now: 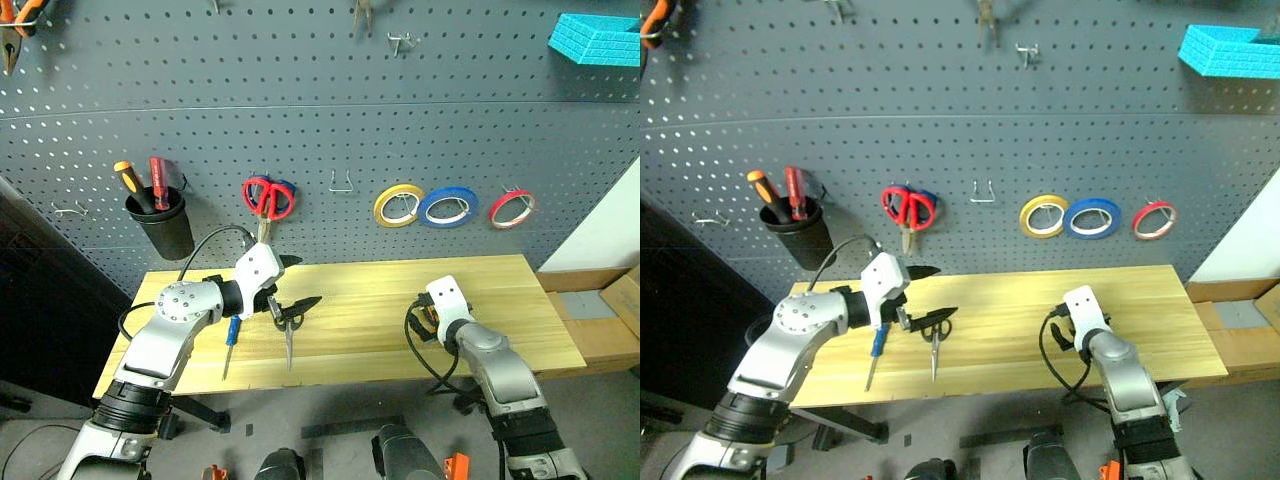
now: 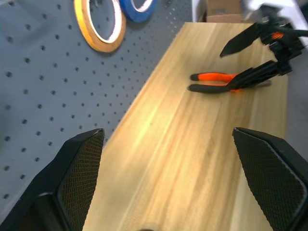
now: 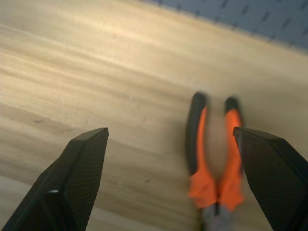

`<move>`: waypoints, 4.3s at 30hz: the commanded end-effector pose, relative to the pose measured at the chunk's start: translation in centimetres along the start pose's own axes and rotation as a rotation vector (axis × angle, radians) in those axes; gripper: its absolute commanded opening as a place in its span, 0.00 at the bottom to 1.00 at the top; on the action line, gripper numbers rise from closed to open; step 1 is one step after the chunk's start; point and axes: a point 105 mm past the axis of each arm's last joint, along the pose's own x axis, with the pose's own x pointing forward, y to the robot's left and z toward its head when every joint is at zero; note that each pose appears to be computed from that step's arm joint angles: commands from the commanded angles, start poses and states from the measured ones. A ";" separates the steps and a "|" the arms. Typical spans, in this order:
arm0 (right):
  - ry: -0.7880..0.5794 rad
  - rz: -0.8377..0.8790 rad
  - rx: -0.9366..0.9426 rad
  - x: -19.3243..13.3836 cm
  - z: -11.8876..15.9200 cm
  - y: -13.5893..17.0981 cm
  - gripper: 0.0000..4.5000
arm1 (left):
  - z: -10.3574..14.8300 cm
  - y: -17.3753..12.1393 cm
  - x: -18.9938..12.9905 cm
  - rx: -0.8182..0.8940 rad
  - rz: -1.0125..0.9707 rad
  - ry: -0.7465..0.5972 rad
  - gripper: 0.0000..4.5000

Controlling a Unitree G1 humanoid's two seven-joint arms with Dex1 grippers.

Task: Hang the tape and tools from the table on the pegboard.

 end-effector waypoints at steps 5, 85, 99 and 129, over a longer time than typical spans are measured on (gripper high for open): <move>0.106 -0.115 -0.020 1.7 -0.7 -4.7 0.99 | 1.3 -0.4 0.2 0.050 -0.013 -0.040 1.00; -1.248 0.023 -0.225 -6.1 32.5 8.8 0.61 | 6.4 6.1 -3.4 -0.114 0.539 -0.289 1.00; -0.984 -0.039 -0.175 0.1 26.4 6.3 0.61 | 6.0 6.1 -3.2 -0.119 0.552 -0.276 1.00; -0.430 0.753 -0.235 -9.1 9.7 11.3 0.99 | -10.4 -1.1 -1.7 -0.650 0.752 0.393 1.00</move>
